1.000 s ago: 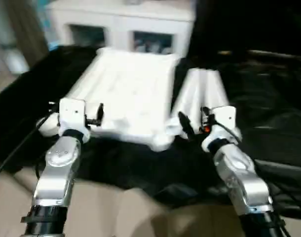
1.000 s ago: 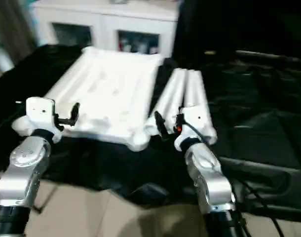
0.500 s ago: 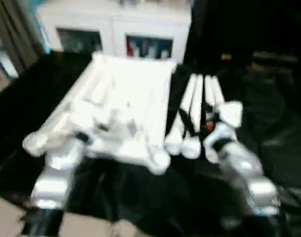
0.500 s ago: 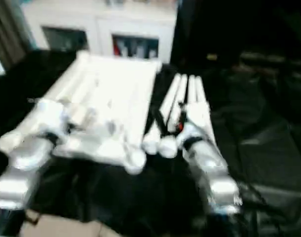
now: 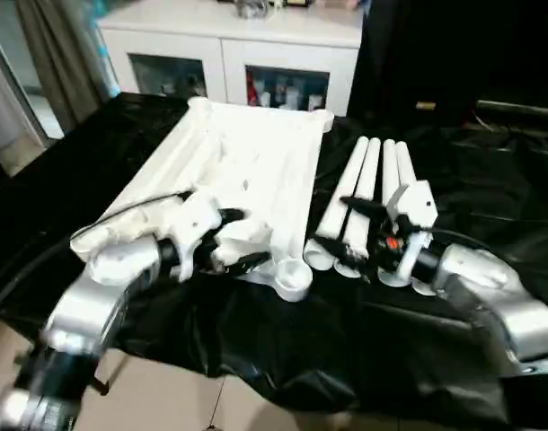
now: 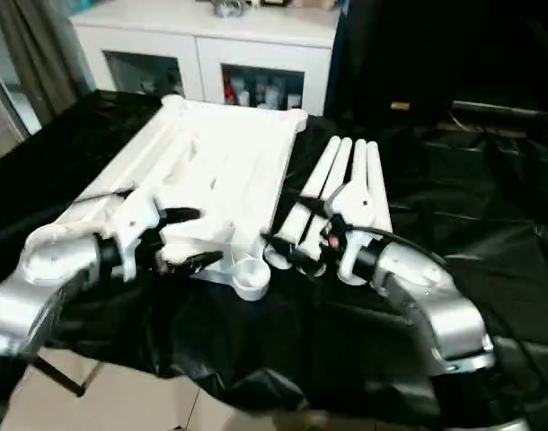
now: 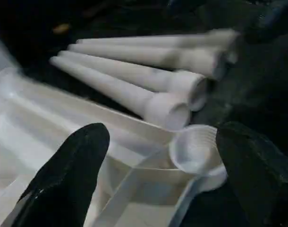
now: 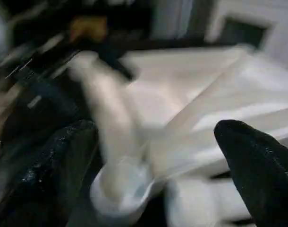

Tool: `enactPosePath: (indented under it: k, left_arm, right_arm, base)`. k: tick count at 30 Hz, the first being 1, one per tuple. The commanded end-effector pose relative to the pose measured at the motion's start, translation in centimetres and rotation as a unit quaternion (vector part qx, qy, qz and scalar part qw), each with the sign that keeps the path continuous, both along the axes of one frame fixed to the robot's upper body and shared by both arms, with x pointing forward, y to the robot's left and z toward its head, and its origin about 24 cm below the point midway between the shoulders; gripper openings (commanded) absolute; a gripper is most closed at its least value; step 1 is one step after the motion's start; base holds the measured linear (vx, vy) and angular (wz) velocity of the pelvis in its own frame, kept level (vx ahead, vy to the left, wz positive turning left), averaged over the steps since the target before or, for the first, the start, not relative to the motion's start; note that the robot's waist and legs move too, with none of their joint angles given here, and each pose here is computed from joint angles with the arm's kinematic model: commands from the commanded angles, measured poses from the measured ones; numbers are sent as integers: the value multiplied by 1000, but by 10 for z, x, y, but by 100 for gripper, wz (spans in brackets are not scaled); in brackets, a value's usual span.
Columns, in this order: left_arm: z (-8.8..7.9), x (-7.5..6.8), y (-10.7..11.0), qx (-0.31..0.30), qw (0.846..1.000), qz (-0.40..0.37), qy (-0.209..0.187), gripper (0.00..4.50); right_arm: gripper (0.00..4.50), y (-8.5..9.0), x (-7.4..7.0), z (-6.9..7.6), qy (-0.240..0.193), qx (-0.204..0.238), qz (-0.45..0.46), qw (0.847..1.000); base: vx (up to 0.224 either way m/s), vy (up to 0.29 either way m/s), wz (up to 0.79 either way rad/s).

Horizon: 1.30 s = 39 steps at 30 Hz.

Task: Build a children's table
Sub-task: Move table base

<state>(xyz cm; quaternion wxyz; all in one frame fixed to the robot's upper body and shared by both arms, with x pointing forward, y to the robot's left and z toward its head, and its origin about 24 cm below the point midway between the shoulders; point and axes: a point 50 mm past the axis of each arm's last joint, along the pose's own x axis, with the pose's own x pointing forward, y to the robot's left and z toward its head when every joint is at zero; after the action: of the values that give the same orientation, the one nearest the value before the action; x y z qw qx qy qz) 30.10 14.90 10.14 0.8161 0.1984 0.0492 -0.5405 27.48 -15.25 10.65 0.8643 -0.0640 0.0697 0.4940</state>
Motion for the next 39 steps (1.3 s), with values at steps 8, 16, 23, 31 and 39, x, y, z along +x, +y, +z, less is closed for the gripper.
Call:
enactPosePath:
  k: [8,16,23,31,39]
  left_arm:
    - [-17,18,19,165,984,-71,15,318]
    - [-26,29,28,221,970,-96,36,239]
    - [-27,36,25,233,966,-109,38,194]
    - [-27,41,22,233,965,-112,35,134]
    - [-26,44,22,241,964,-114,26,63]
  right_arm:
    - [450,0,-4,2,9,-66,74,995]
    - [450,0,-5,1,22,-78,97,992]
    - [450,2,-7,-1,32,-83,113,990]
    - [450,5,-10,-3,35,-81,118,989]
    - [450,7,-12,-5,38,-79,117,989]
  base:
    - [0,0,0]
    - [47,1,5]
    - [0,0,0]
    - [0,0,0]
    - [0,0,0]
